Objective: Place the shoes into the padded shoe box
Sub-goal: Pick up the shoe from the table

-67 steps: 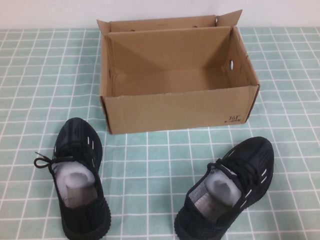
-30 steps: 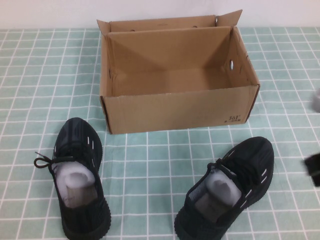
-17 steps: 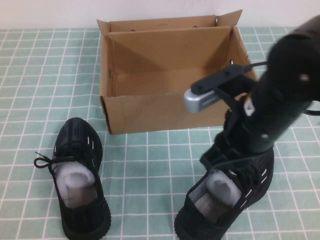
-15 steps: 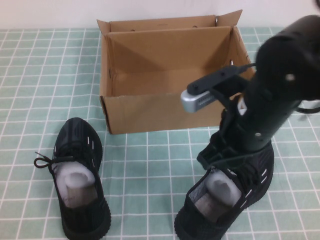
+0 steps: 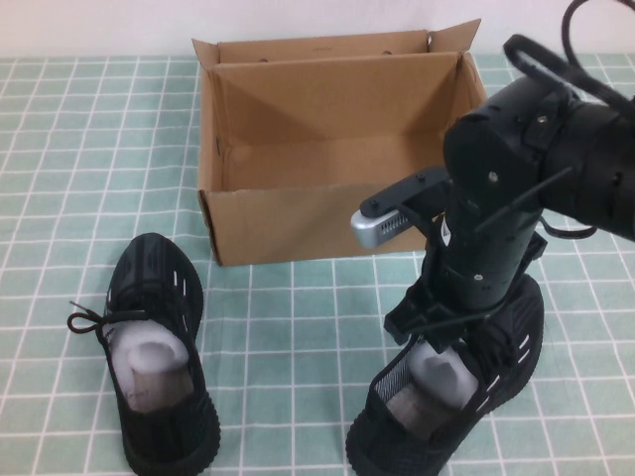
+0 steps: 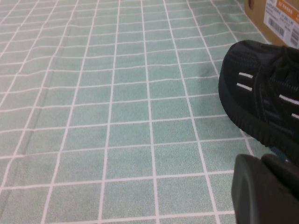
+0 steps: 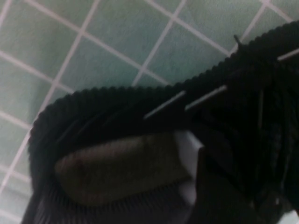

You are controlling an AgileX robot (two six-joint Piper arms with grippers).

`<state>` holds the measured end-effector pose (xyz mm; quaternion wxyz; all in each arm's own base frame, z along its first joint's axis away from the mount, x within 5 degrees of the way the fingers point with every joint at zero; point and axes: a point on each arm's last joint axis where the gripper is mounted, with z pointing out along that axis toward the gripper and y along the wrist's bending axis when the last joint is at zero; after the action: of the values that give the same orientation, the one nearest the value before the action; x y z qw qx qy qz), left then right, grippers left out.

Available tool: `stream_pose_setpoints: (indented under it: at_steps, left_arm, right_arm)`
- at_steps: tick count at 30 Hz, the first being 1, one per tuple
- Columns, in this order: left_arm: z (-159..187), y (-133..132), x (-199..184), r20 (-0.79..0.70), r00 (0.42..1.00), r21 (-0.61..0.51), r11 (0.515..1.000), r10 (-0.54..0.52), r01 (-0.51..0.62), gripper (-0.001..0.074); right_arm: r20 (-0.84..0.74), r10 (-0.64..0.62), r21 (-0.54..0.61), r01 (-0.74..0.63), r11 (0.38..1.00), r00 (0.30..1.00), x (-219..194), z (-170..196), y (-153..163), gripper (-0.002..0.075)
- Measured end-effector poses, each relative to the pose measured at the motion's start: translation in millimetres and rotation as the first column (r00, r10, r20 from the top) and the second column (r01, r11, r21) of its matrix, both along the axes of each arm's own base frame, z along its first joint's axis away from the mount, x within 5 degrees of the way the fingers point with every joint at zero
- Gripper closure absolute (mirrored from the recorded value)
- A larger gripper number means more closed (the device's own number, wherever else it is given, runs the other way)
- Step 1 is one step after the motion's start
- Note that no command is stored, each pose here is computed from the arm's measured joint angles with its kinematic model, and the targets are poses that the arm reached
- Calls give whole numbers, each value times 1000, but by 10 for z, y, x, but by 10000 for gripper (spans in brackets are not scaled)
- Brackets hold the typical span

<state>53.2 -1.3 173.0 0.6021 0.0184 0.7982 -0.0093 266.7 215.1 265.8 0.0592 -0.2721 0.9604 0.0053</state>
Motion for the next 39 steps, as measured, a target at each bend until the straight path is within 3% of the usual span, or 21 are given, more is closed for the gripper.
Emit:
stream_pose_setpoints:
  at_steps: [11,21,26,30,39]
  left_arm:
    - [0,0,0,0,1000,0,1000,0,0,739]
    - [0,0,0,0,1000,0,1000,0,0,739]
    - [0,0,0,0,1000,0,1000,0,0,739]
    - [0,0,0,0,1000,0,1000,0,0,739]
    - [0,0,0,0,1000,0,1000,0,0,739]
  right_arm:
    - [-10,-12,-4,12,1000,1000,77,-116,13,443]
    - [-28,-16,-4,15,1000,999,61,-116,13,674]
    - [-14,-19,-1,19,1000,1000,47,-71,3,703]
    - [31,-29,16,28,999,999,-48,106,-16,704]
    - [181,-88,177,55,983,980,-226,874,-101,707]
